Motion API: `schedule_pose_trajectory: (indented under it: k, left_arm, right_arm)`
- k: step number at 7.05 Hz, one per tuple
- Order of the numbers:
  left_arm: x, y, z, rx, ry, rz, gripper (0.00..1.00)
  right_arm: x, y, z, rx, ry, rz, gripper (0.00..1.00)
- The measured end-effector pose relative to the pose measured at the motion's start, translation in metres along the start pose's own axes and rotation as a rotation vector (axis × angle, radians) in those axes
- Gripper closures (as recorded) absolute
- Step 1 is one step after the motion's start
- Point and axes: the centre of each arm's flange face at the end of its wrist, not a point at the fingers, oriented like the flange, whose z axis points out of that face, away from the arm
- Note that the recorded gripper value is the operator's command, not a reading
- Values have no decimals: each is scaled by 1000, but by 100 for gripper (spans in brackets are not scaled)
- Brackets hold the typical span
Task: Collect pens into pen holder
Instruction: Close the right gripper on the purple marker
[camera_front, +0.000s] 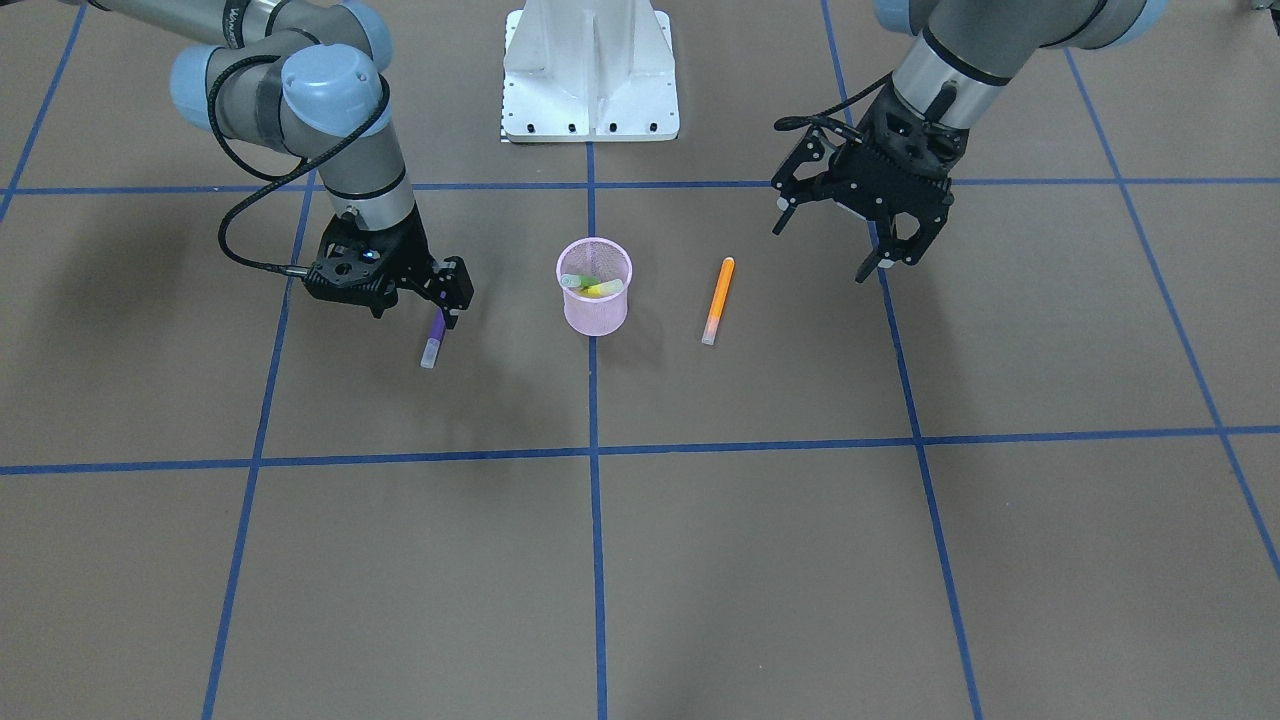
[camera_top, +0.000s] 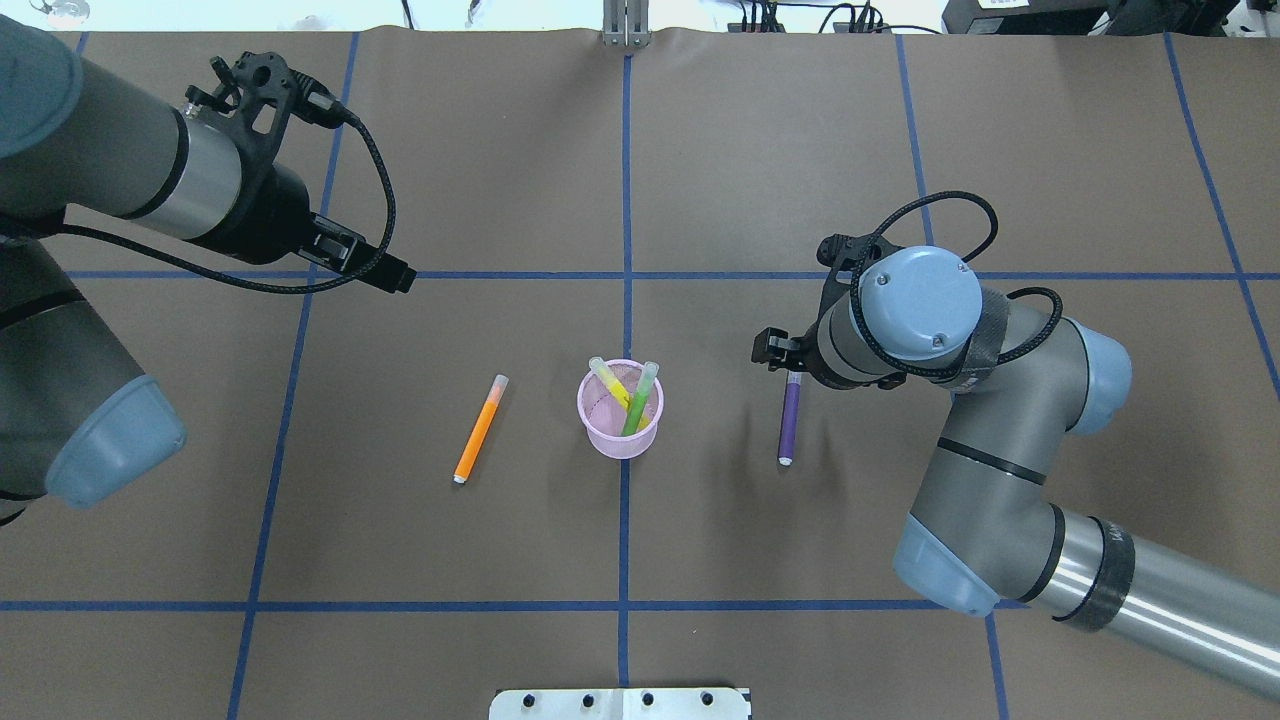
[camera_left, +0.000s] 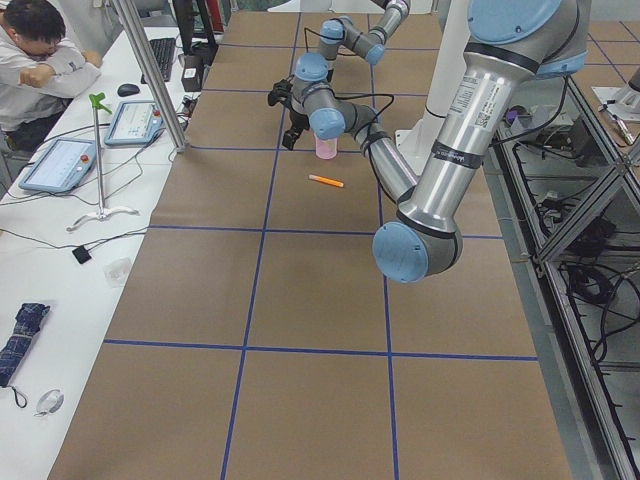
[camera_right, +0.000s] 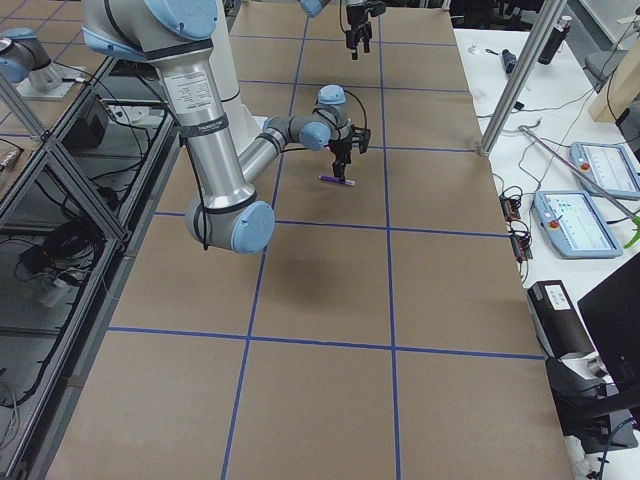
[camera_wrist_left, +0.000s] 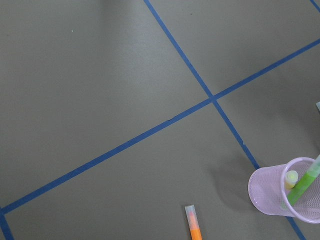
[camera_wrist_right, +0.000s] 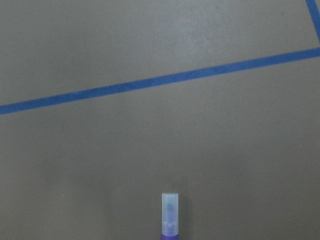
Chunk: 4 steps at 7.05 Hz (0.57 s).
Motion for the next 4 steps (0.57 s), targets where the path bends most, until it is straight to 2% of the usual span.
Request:
schedule_pose_trajectory:
  k: [2, 3, 4]
  left_arm:
    - [3, 0, -4, 8, 5, 2, 0]
    - [4, 0, -5, 11, 6, 3, 0]
    - [4, -1, -5, 16, 1, 4, 0]
  right_arm:
    - [-6, 11, 15, 2, 17, -10, 40]
    - [-9, 18, 19, -2, 20, -20, 45]
    - [-13, 26, 22, -7, 20, -30, 45]
